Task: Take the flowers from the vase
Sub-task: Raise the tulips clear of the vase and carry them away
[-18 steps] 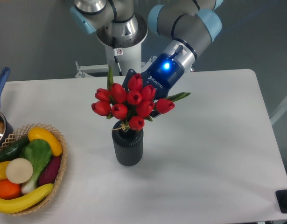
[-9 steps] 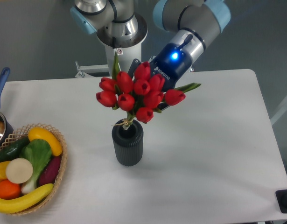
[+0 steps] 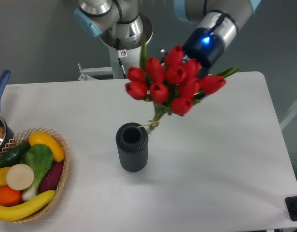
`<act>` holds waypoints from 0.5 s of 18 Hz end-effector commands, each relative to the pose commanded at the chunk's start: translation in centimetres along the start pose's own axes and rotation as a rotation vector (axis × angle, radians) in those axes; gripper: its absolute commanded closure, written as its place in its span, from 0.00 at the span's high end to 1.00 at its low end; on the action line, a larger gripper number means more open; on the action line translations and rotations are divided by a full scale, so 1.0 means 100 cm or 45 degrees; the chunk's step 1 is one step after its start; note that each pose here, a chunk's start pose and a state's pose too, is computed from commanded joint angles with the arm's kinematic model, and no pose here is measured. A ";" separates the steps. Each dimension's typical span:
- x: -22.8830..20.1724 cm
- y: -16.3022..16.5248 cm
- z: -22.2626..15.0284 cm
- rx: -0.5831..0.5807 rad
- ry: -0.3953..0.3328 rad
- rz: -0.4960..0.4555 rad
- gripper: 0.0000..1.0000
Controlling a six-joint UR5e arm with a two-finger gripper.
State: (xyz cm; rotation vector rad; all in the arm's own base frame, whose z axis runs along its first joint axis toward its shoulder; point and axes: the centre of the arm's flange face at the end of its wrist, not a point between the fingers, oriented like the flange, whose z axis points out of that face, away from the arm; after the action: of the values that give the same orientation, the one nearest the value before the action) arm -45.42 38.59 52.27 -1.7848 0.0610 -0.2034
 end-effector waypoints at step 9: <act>-0.055 0.031 -0.045 -0.006 -0.117 0.051 0.52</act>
State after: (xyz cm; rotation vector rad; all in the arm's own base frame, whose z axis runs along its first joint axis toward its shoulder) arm -51.36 34.44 49.63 -1.7940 0.0314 -0.0926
